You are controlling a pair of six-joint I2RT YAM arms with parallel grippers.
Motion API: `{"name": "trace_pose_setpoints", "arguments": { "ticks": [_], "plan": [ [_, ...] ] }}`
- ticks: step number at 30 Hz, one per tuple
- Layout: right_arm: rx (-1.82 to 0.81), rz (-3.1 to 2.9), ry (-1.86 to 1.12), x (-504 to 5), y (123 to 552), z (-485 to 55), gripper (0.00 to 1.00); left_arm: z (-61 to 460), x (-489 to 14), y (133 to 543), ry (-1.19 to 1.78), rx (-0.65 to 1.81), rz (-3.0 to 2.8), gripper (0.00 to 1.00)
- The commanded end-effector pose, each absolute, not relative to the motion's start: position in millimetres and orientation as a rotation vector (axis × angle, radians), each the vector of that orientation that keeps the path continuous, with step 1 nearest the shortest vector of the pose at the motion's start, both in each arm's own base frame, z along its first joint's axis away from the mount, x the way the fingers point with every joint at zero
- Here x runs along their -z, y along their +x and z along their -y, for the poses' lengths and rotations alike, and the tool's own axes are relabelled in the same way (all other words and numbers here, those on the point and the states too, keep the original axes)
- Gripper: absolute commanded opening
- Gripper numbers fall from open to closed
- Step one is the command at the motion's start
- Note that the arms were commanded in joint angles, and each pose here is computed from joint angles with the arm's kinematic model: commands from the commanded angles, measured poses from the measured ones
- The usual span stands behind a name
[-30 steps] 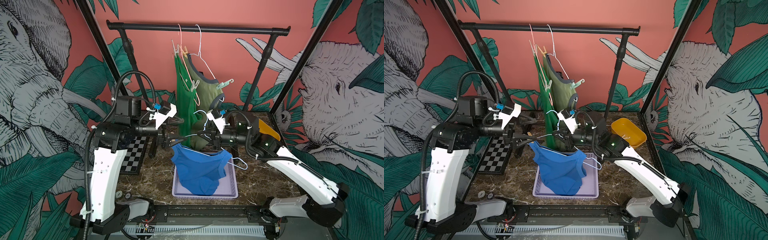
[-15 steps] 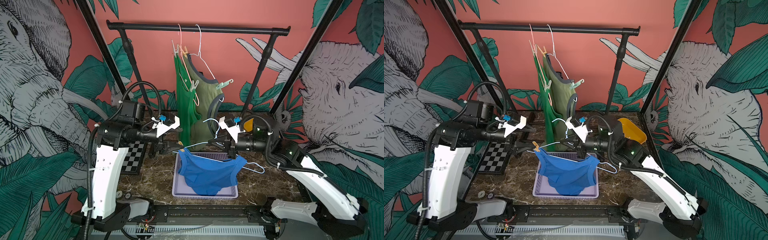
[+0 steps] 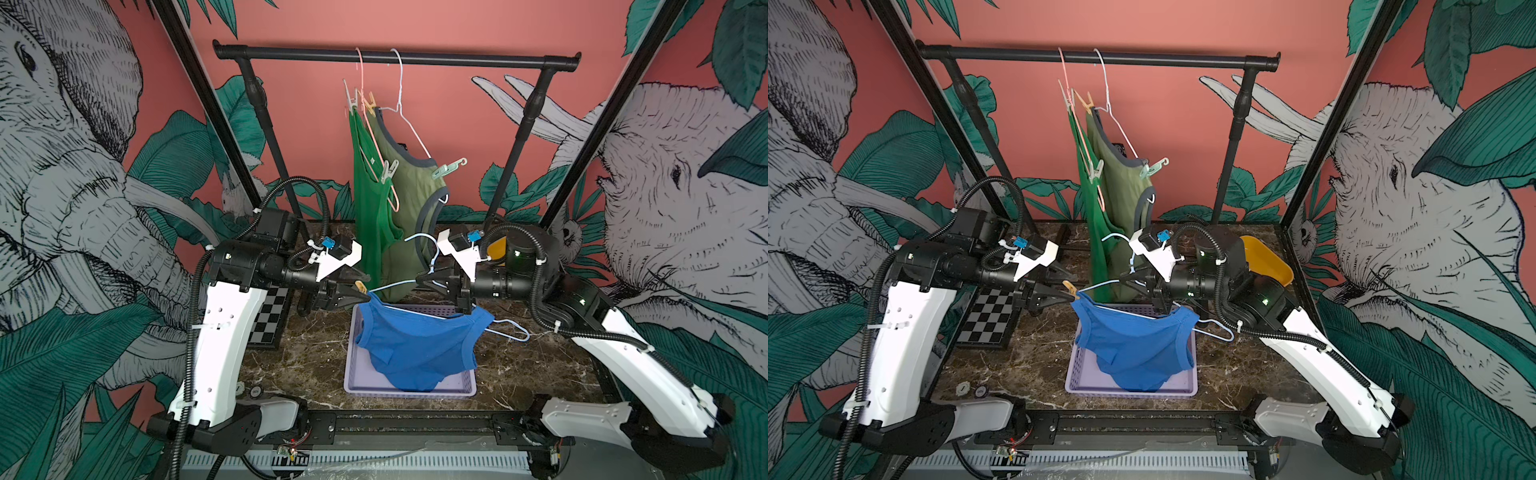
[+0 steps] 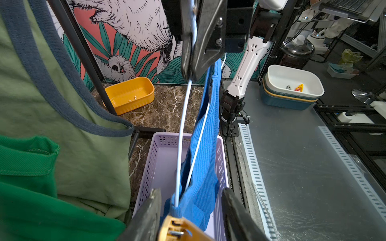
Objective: Remove the clothespins securing tank tops to the hanger
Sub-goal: Remove the clothespin from the hanger.
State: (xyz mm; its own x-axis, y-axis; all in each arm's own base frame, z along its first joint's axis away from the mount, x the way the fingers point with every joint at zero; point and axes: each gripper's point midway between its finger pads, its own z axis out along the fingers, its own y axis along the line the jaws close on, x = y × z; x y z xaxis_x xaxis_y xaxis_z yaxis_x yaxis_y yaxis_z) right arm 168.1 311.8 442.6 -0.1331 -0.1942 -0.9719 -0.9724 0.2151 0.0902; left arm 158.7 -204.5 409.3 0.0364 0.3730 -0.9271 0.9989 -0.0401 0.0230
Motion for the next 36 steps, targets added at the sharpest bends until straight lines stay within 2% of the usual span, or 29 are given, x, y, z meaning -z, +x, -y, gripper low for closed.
{"name": "trace_pose_setpoints", "arguments": {
  "ticks": [1, 8, 10, 17, 26, 31, 36],
  "plan": [
    [-1.033, -1.438, -1.144, -467, 166, -311, 0.00, 205, -414, 143, 1.538, 1.055, -1.397, 0.43],
    [-1.021, -1.443, -1.134, -468, 168, -309, 0.00, 205, -410, 142, 1.540, 1.063, -1.400, 0.41],
    [-1.020, -1.437, -1.131, -471, 167, -307, 0.00, 204, -408, 142, 1.546, 1.053, -1.401, 0.47],
    [-1.022, -1.436, -1.124, -472, 168, -305, 0.00, 206, -408, 146, 1.530, 1.058, -1.392, 0.53],
    [-1.047, -1.420, -1.121, -476, 165, -305, 0.00, 210, -407, 158, 1.492, 1.066, -1.406, 0.44],
    [-1.056, -1.415, -1.110, -477, 165, -303, 0.00, 210, -407, 159, 1.484, 1.070, -1.403, 0.43],
    [-1.060, -1.420, -1.109, -476, 165, -303, 0.00, 211, -410, 160, 1.475, 1.068, -1.399, 0.32]
  ]
}}
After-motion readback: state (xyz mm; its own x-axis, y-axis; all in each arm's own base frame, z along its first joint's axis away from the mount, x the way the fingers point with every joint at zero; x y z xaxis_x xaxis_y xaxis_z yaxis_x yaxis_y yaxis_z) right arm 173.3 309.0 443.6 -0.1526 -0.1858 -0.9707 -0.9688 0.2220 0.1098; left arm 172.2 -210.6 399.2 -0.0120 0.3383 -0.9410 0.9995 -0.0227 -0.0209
